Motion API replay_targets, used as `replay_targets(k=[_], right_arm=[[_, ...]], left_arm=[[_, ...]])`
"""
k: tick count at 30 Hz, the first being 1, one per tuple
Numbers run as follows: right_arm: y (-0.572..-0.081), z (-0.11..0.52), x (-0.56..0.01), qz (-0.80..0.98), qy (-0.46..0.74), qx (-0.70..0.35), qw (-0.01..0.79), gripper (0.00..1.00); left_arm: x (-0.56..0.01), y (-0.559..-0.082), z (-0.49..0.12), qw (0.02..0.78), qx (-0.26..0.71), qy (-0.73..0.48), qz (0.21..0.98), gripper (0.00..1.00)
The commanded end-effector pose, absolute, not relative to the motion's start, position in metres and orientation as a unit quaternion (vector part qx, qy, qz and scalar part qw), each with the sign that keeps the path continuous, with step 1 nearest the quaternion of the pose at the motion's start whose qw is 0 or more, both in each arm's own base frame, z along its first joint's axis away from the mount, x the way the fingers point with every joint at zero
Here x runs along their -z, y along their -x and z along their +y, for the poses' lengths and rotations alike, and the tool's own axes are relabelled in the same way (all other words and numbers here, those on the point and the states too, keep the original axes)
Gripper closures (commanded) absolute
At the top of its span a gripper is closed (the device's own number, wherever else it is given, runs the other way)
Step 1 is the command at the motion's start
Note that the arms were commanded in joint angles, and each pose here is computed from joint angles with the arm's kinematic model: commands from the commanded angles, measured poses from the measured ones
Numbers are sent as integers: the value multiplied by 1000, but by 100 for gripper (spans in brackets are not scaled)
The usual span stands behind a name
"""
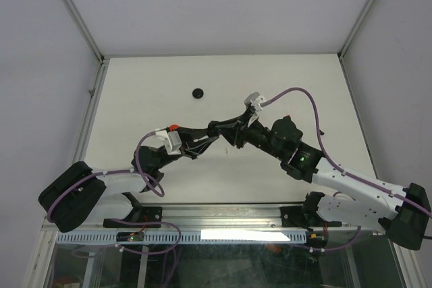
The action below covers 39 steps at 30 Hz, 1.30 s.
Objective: Insert the wireless bluetooth earbuds into the charging case
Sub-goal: Place the earbud in the charging case, then move the earbud to the center of the board.
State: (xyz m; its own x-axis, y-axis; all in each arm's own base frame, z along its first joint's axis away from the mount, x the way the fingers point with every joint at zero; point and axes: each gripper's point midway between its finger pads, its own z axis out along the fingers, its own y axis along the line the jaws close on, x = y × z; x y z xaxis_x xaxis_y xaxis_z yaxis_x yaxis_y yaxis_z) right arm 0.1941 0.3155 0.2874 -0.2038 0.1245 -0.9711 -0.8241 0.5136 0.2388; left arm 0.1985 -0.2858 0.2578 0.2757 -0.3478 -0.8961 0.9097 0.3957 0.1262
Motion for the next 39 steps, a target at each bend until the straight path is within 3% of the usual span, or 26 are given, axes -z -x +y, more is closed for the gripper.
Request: replay_targets(k=[1,18,28,39], right_arm=[[-195,316,-296,668,252,-415,565,73],[-201,305,-322,734,241,-365,520,44],[-238,261,-256,837,193,-249,447,35],[-298,154,-193,899,29,-162,406,33]], left_arm=[[-295,-194,-274,774,411,-329,353,100],[-258,-201,-267,767,383,-328,397,100],[-240,-198,-255,766,376,-314,417,100],[-226,-186,-250,758,374,-334,418,100]])
